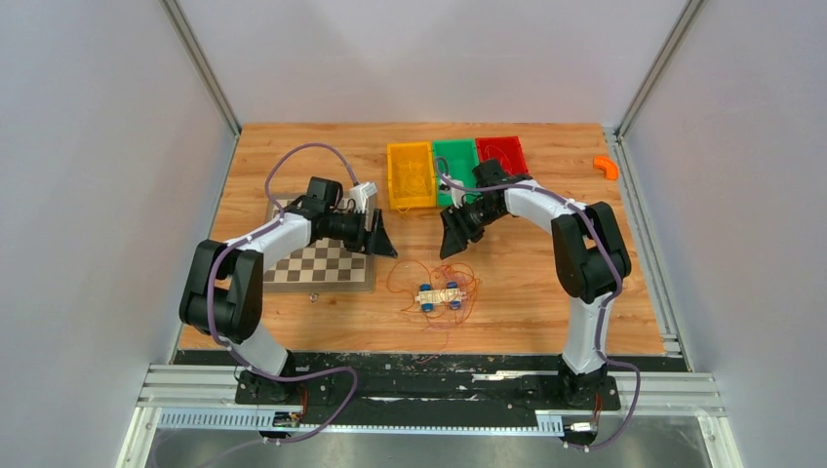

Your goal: Untangle the cables

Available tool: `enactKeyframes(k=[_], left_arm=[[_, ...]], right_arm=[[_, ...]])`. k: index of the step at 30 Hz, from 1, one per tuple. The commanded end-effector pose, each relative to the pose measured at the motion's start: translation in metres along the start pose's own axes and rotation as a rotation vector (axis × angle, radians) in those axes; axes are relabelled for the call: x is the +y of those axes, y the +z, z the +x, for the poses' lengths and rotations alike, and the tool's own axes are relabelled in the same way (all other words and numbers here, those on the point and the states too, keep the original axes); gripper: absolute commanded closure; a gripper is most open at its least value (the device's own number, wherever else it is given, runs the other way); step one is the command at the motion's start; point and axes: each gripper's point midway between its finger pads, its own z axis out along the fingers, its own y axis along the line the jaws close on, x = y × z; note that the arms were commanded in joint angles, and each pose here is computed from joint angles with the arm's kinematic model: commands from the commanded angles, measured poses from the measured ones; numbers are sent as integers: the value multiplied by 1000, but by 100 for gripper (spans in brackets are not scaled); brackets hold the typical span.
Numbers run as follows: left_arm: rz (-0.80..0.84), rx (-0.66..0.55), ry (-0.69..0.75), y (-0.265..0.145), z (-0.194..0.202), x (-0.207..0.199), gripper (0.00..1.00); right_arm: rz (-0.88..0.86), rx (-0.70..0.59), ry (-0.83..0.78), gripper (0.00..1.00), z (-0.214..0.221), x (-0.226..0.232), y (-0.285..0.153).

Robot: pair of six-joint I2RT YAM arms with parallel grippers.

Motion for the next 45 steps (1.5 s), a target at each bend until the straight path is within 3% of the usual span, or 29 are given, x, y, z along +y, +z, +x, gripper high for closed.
enactKeyframes(k=[1, 7, 16, 25, 30, 40, 45], left_arm=[[35, -57, 31, 0, -30, -9, 14], [31, -57, 29, 1, -30, -7, 13], [31, -59, 15, 5, -31, -4, 14], [31, -60, 8, 6, -31, -4, 14], [29, -56, 14, 4, -28, -5, 14], [25, -61, 23, 0, -25, -7, 14], [27, -64, 24, 0, -26, -8, 14]], right_arm=[[12, -28, -10, 41, -7, -5, 0], [-52, -16, -64, 39, 11, 9, -2], [35, -67, -61, 40, -20, -11, 4], [95, -55, -173, 41, -36, -35, 35], [67, -16, -228, 40, -26, -38, 53], [-21, -44, -241, 49, -28, -6, 40], [-61, 12, -209, 46, -14, -20, 62]])
